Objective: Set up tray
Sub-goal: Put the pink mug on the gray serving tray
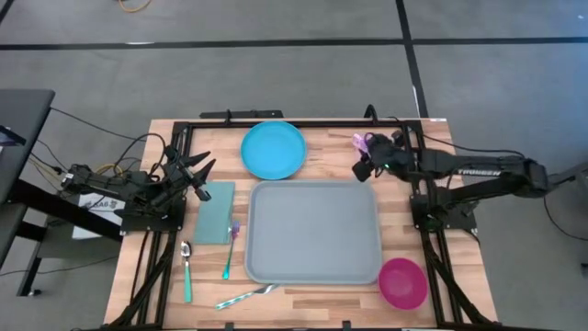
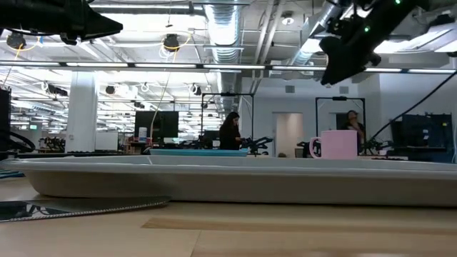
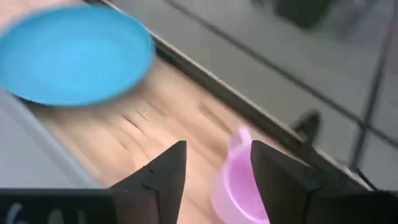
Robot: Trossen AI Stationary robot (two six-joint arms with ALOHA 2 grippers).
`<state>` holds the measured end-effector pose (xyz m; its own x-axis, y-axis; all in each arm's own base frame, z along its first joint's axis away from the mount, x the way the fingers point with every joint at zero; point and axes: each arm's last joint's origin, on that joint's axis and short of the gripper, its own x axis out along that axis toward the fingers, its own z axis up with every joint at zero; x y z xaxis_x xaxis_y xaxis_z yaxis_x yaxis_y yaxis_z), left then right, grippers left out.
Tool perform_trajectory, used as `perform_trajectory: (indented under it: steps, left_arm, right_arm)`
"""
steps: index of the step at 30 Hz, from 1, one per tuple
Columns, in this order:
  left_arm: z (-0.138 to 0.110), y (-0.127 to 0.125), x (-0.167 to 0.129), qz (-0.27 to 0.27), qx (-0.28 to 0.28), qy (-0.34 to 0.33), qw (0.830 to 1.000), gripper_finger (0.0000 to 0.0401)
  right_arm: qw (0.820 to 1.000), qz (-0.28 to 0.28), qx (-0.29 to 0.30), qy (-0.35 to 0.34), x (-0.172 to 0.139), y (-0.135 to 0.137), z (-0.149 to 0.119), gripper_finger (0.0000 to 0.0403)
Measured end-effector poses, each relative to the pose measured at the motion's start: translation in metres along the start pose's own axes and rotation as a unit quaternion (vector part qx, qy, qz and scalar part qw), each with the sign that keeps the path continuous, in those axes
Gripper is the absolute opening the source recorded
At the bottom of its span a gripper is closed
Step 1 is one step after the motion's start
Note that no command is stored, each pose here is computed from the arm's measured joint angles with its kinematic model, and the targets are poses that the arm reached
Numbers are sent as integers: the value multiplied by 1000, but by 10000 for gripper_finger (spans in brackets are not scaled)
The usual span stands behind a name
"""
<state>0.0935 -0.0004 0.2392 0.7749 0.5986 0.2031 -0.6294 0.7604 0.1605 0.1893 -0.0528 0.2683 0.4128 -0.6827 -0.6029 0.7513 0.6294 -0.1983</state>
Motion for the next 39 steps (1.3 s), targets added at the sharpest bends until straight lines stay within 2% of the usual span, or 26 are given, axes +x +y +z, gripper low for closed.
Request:
perform_trajectory:
  steps: [2, 6, 8, 12, 17, 23, 29, 39]
  left_arm:
    - [0, 0, 0, 0, -3, 0, 1000, 114]
    - [-1, 0, 0, -1, 0, 2, 1000, 114]
    - [-1, 0, 0, -2, -2, 2, 1000, 114]
    - [0, -1, 0, -12, -30, -3, 999, 114]
    - [1, -2, 0, -32, -31, -14, 999, 114]
    - [3, -1, 0, -28, -42, -23, 998, 114]
    - [4, 0, 0, -27, -45, -25, 998, 114]
    - [4, -2, 0, -50, -72, -29, 996, 114]
  right_arm:
    - [999, 8, 1, 44, 5, 0, 2, 182]
    - [990, 76, 6, 119, 28, 5, 1, 184]
    - [983, 92, 5, 156, 42, 8, -3, 183]
    - [978, 49, 36, 199, 67, 12, -9, 179]
    - [974, 15, 26, 223, 85, 8, -14, 173]
    - [978, 15, 33, 206, 83, 4, -1, 171]
    - [983, 22, 0, 182, 78, -1, 16, 170]
    - [957, -28, -2, 290, 118, -14, -6, 170]
